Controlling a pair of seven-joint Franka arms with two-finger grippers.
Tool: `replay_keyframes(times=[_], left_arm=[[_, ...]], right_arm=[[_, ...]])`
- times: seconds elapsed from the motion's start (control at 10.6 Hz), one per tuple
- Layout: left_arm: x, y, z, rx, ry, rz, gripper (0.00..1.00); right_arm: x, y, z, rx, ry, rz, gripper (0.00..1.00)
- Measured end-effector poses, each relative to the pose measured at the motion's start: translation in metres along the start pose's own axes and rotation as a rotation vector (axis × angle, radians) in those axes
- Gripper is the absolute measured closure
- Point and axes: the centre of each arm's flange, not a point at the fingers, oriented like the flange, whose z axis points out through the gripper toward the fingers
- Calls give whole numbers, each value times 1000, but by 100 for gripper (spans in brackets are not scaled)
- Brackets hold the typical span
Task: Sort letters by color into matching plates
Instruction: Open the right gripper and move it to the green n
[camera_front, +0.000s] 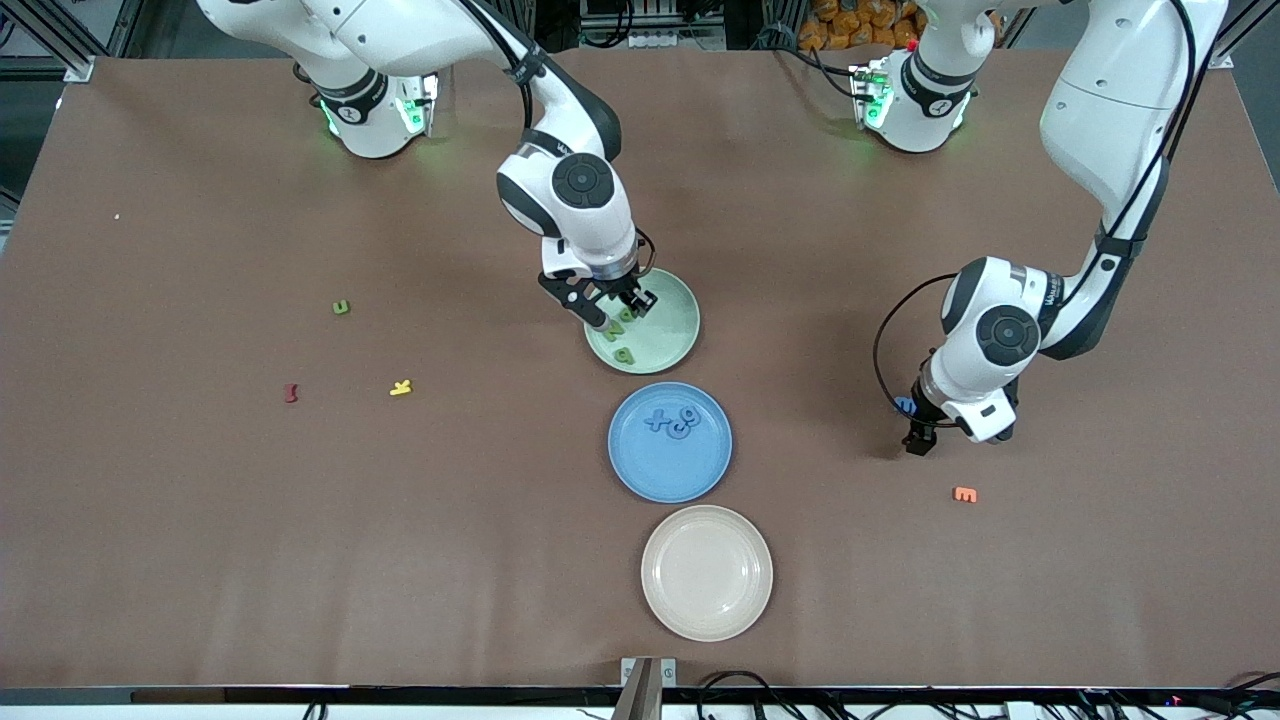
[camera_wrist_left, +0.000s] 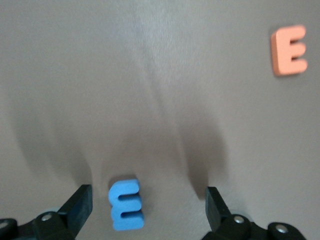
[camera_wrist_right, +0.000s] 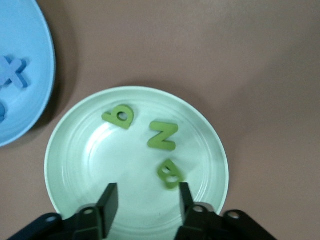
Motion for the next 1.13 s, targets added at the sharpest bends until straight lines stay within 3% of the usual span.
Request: replay_keyframes(times=[0.28, 0.57, 0.85, 1.13], left_arm=[[-9, -2, 2, 23, -6, 108, 0], [-11, -2, 2, 28, -9, 123, 0], [-9, -3, 2, 30, -25, 102, 0], [-9, -4, 4, 31, -35, 267, 0]], right_arm=[[19, -5, -9, 4, 11, 27, 4], [75, 6, -39, -64, 25, 35, 0], [118, 39, -77, -188, -37, -163, 0], [150, 98, -100, -243, -54, -365, 0]])
